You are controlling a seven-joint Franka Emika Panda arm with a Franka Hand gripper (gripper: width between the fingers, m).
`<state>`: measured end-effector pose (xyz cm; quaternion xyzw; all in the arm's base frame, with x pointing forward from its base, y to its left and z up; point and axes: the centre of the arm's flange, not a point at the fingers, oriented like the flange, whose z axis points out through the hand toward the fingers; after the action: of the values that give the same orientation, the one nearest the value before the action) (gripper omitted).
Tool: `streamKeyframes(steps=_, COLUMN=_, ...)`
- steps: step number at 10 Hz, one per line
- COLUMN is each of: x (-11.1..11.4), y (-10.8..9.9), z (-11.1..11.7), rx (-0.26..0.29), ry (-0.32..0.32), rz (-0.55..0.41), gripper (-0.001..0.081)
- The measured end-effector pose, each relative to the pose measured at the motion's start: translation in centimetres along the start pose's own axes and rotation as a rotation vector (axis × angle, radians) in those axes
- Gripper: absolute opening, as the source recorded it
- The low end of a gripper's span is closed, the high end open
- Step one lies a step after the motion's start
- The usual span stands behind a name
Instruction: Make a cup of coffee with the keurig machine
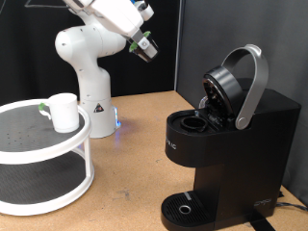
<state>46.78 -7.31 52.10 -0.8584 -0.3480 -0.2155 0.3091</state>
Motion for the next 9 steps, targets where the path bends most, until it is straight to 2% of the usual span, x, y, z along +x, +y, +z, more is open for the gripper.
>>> streamKeyframes(steps=1, x=0.3, y=-0.1, z=0.1, rx=-0.012, ry=0.003, rz=0.023, gripper=0.0461)
streamKeyframes(steps=4, x=1.4, y=-0.5, z=0.6, rx=-0.045, ry=0.009, rz=0.008, gripper=0.0461)
streamKeyframes(steps=9, x=2.4, y=-1.3, z=1.4, rx=-0.037, ry=0.011, rz=-0.011, gripper=0.0461)
